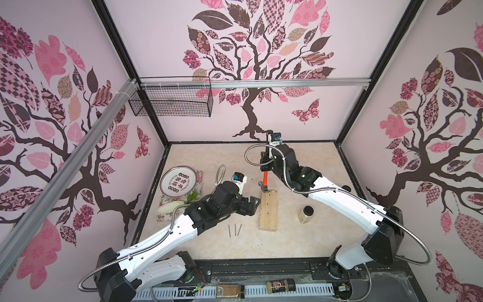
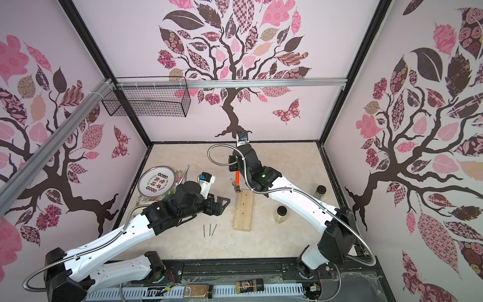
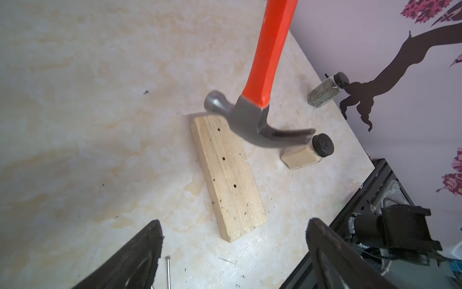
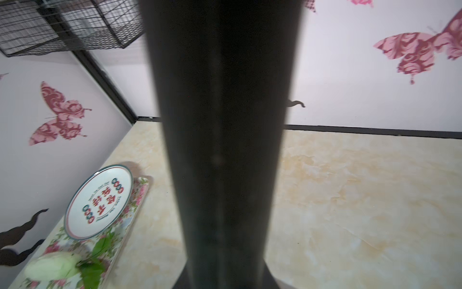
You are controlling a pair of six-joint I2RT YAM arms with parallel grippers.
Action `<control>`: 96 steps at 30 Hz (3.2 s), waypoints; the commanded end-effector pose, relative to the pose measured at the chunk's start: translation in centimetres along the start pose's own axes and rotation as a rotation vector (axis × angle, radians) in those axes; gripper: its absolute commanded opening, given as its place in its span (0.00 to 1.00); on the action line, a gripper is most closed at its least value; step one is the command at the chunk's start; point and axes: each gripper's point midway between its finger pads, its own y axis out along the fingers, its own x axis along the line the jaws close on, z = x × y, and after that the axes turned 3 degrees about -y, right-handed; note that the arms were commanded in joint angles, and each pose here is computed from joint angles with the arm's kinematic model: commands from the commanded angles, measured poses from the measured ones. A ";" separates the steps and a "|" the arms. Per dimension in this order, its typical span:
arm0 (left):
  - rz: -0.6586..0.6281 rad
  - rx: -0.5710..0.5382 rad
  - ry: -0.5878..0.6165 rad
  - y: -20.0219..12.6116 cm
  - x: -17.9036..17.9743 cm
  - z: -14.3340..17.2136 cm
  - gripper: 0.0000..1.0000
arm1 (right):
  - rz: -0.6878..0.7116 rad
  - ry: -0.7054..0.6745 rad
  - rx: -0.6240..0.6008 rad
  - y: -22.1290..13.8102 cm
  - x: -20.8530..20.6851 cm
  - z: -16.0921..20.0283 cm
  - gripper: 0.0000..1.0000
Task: Use a claw hammer to pull out a nail
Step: Place the hammer at the center of the board.
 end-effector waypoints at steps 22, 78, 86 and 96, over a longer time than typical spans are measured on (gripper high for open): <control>0.191 -0.100 0.090 3.1 -3.8 -8.0 0.39 | -0.390 0.198 -0.119 -5.8 6.0 -6.7 0.08; -0.576 0.486 -0.059 13.6 15.0 9.1 0.00 | 0.299 0.071 -0.288 -12.9 -9.6 -5.2 1.00; -0.585 0.496 -0.073 13.7 15.2 9.6 0.12 | 0.347 0.050 -0.271 -13.0 -10.8 -4.4 1.00; -0.542 0.485 -0.086 13.6 14.1 8.8 0.30 | 0.363 0.038 -0.250 -12.7 -11.3 -3.7 1.00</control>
